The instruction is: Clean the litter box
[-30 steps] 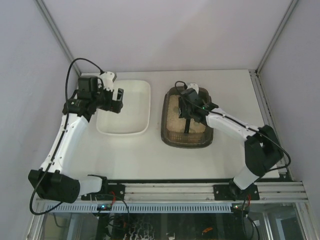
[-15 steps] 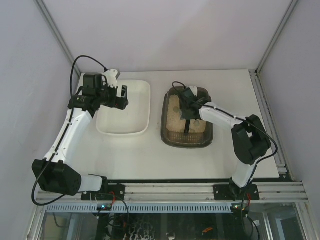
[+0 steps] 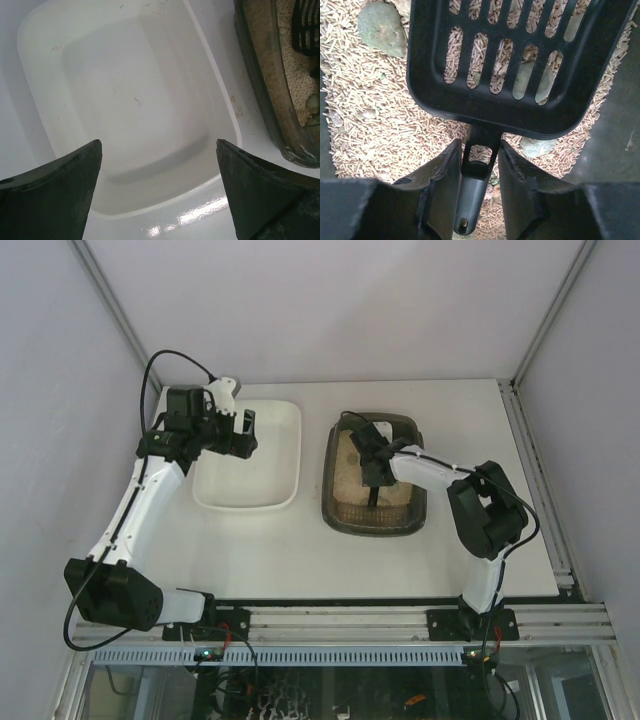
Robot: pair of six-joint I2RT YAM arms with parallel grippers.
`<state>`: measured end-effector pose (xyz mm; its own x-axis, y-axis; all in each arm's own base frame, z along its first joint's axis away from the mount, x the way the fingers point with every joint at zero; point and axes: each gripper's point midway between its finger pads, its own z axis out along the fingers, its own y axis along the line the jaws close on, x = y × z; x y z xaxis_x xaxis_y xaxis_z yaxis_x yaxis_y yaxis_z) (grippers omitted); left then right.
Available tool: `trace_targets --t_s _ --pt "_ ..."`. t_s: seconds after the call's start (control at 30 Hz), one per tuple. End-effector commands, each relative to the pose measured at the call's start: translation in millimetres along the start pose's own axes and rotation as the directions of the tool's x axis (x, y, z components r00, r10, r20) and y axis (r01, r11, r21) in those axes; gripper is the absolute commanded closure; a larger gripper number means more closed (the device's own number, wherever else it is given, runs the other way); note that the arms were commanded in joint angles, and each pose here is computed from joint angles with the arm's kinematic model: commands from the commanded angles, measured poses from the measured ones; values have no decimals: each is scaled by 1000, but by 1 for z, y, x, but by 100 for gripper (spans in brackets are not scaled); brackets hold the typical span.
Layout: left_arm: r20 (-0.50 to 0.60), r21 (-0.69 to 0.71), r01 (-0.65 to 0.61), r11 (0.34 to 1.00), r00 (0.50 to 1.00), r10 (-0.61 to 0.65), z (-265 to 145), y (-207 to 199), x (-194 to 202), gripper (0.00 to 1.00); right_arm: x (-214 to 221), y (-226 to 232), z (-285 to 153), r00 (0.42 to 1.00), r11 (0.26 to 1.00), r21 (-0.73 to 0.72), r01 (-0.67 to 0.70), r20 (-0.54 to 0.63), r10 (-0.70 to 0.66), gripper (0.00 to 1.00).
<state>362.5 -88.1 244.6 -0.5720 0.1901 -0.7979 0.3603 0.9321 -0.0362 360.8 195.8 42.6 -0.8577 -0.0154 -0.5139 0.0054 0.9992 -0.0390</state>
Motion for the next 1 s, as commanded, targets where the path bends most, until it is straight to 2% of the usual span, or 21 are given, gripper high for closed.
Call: trace_targets --t_s 0.0,0.13,0.2,0.27,0.3,0.37,0.6,0.73,0.83,0.97 --pt "41 15 -23 1000 999 23 3 -2 -13 0 -21 12 -5 998 999 -27 -34 61 35 73" --pt "34 32 -37 999 999 36 7 -4 -15 0 -27 7 -13 996 999 -10 -39 86 39 100" --pt "6 108 -76 991 997 76 6 -14 -17 0 -33 2 -25 993 999 1 -36 113 36 100" --pt "-11 256 -122 959 992 129 -2 -37 -30 0 -44 -2 -43 987 1000 5 -25 161 24 100" --pt "-55 315 -110 943 989 134 1 -45 -24 0 -49 -4 -51 983 1000 3 -19 181 18 100" --pt "-56 371 -106 923 989 136 0 -53 -45 0 -57 -7 -65 977 1000 -11 -9 213 11 100" --pt "-12 461 -79 884 995 96 13 -68 -75 0 -68 -9 -89 973 994 -106 9 230 16 100" --pt "-38 515 -13 857 999 38 28 -81 -82 0 -64 3 -103 977 979 -203 29 212 15 100" --pt "-71 547 25 837 997 16 43 -101 -81 0 -54 14 -121 981 964 -263 45 195 8 100" --pt "-66 602 0 799 997 50 56 -134 -79 0 -42 24 -138 980 948 -312 69 201 -6 100"
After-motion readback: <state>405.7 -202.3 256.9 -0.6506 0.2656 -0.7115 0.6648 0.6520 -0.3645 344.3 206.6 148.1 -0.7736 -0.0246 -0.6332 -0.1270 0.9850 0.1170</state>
